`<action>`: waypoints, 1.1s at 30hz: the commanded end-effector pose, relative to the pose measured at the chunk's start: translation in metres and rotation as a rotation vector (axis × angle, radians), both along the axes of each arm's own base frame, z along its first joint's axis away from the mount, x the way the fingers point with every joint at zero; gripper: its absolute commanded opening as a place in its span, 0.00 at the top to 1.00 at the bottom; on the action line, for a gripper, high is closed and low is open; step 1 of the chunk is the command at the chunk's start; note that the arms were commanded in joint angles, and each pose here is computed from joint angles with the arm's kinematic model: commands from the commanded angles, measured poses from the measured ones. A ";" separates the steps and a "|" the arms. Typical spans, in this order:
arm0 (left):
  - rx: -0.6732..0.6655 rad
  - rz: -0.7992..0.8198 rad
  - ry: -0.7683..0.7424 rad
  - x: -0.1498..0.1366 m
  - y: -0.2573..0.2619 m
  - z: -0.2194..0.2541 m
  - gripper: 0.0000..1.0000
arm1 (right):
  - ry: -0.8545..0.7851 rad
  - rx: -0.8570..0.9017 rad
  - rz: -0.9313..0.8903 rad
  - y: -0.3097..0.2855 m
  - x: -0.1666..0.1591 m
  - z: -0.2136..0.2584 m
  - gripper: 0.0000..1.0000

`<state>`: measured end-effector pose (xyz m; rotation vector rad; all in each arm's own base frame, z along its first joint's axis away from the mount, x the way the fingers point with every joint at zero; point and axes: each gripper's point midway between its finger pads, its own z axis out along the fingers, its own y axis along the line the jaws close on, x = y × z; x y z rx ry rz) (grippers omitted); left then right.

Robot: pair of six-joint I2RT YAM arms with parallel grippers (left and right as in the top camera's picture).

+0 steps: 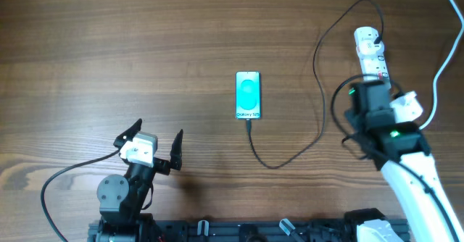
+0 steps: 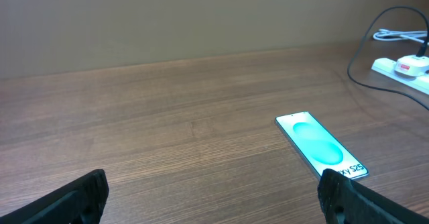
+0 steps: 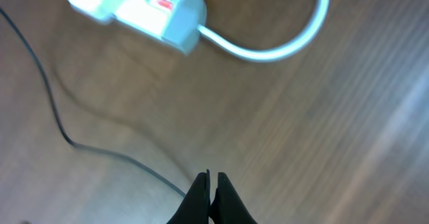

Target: Plug charger to phone and switch on socket

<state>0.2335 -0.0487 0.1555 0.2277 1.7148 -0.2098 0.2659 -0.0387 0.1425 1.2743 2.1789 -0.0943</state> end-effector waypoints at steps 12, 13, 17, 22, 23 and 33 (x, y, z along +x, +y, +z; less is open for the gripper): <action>-0.009 0.000 0.011 0.000 -0.001 -0.005 0.00 | -0.051 0.113 0.128 -0.061 0.094 -0.046 0.95; -0.009 0.000 0.011 0.000 -0.001 -0.005 0.00 | -0.046 0.101 0.130 -0.065 0.102 -0.050 0.95; -0.009 0.000 0.012 0.000 -0.001 -0.005 0.00 | -0.019 0.036 0.108 -0.084 0.127 -0.056 0.96; -0.009 0.000 0.012 0.000 -0.001 -0.005 0.00 | 0.013 -0.073 0.098 -0.111 0.165 -0.064 0.96; -0.009 0.000 0.011 0.000 -0.001 -0.005 0.00 | 0.015 -0.085 0.108 -0.113 0.171 -0.066 0.96; -0.009 0.000 0.011 0.000 -0.001 -0.005 0.00 | -0.034 -0.116 0.098 -0.123 0.197 -0.083 0.96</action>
